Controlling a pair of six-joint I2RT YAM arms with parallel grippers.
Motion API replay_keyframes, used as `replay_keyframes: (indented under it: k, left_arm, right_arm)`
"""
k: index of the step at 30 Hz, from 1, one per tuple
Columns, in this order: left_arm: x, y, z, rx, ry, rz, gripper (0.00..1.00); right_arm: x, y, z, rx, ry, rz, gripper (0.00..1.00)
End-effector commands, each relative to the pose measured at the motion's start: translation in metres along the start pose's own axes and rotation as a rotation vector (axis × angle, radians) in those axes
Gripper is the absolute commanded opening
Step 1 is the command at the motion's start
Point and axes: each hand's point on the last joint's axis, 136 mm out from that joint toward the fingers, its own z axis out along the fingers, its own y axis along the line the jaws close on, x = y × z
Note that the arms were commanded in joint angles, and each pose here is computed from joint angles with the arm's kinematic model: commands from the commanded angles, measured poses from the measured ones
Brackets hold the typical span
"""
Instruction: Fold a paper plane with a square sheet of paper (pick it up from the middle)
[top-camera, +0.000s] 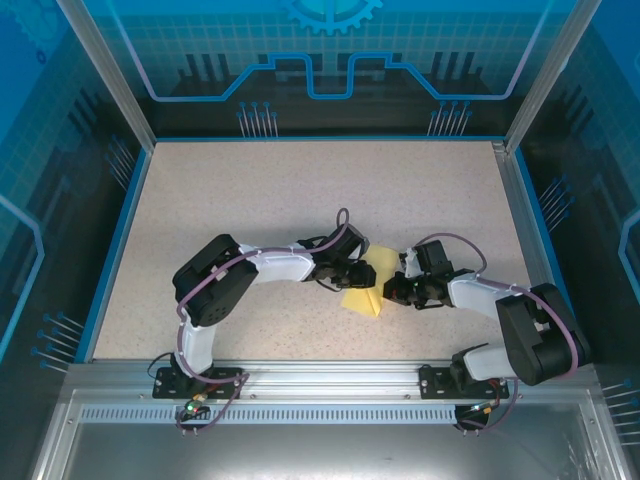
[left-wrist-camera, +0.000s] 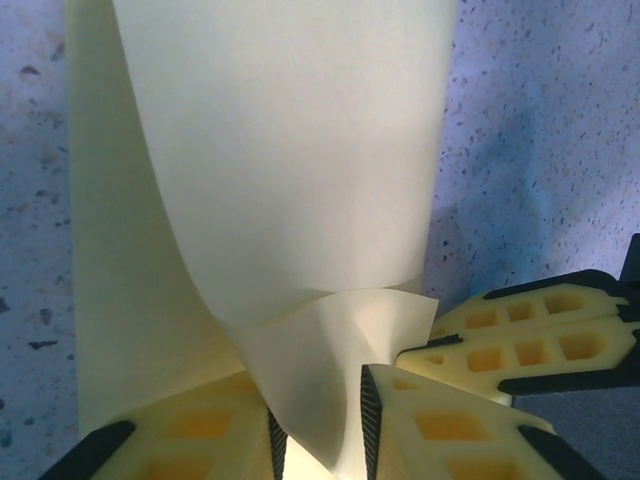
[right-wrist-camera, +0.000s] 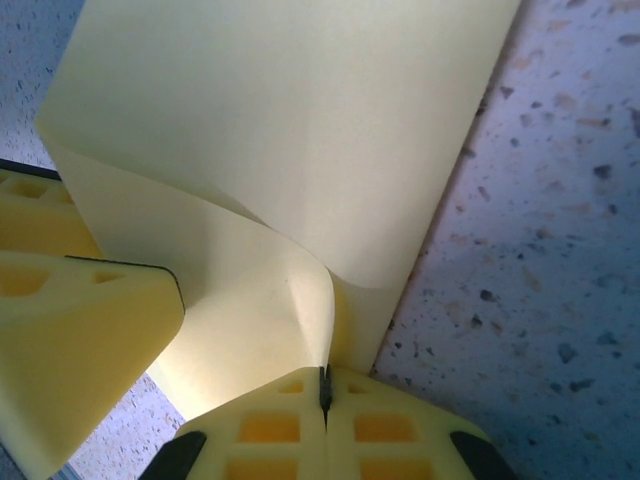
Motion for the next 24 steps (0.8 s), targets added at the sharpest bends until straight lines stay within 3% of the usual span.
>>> replay_keyframes:
  k: [1,6,9,16,24]
  left_arm:
    - [-0.007,-0.009,-0.008,0.002,-0.017,0.033,0.23]
    - [-0.009,-0.01,-0.01,0.012,-0.019,0.024,0.14]
    - [-0.012,-0.014,-0.016,0.03,-0.028,0.018,0.11]
    - [-0.022,-0.029,-0.039,0.156,-0.032,-0.048,0.09]
    - [-0.036,-0.051,-0.071,0.25,-0.067,-0.071,0.09]
  right_arm:
    - [0.002,-0.004,-0.002,-0.012,0.0,0.023,0.05]
    - [-0.003,0.003,-0.008,-0.041,-0.028,0.027,0.11]
    - [-0.006,0.009,-0.013,-0.073,-0.055,0.037,0.19]
    - [-0.019,0.032,-0.028,-0.209,-0.135,0.102,0.48]
    - [-0.023,0.038,-0.041,-0.278,-0.205,0.199,0.6]
